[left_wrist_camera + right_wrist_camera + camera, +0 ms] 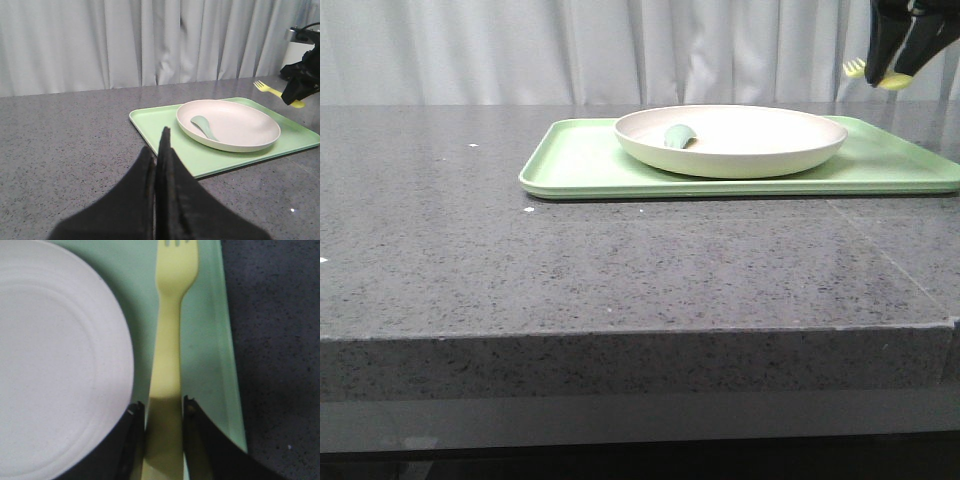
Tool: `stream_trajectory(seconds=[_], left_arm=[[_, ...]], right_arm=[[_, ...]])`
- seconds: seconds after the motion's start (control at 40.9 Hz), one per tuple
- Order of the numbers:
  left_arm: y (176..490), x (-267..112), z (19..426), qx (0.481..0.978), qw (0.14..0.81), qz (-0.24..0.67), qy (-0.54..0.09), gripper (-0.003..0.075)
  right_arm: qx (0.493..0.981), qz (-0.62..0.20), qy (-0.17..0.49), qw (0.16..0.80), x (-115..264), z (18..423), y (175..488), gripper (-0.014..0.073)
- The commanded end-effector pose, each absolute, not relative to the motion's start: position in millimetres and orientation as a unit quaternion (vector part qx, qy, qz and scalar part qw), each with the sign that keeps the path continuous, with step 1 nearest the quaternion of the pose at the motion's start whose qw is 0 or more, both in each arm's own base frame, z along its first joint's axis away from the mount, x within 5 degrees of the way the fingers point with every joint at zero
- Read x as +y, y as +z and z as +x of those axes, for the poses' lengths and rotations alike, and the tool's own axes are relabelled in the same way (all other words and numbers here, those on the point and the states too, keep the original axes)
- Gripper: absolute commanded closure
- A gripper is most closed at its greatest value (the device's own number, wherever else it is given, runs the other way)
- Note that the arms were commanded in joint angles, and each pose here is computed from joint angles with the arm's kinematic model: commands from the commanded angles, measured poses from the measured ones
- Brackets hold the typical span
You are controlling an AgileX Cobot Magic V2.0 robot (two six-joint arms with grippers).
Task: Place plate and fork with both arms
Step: 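Lift the yellow fork and move it beside the plate on the tray, then lower the fork onto the tray, open the right gripper, raise it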
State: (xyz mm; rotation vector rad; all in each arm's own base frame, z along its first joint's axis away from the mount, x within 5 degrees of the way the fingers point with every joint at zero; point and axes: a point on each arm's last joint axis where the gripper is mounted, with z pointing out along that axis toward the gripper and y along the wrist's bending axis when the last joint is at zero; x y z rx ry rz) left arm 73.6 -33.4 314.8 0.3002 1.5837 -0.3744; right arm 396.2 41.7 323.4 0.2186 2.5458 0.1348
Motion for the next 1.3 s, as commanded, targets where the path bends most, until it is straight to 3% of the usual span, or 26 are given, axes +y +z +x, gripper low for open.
stream_trajectory(seconds=[0.0,0.294,0.465,1.126,1.273], left_arm=[[330.5,-34.2,72.3,0.669,0.709,0.133,-0.179,0.0739],[330.5,-34.2,72.3,0.669,0.709,0.133,-0.179,0.0739],[330.5,-34.2,72.3,0.669,0.709,0.133,-0.179,0.0739],[330.5,-34.2,72.3,0.669,0.709,0.133,-0.179,0.0739],[330.5,-34.2,72.3,0.669,0.709,0.133,-0.179,0.0739]], right_arm=[[0.941,0.074,0.044,0.329,35.2,394.3,346.3,0.0524],[0.958,0.058,0.029,0.280,36.9,412.0,308.1,0.0524],[0.959,0.057,0.026,0.276,36.9,415.8,301.6,0.0523],[0.936,0.054,0.025,0.348,31.5,378.8,368.6,0.0531],[0.933,0.054,0.026,0.355,30.8,372.0,377.5,0.0657]])
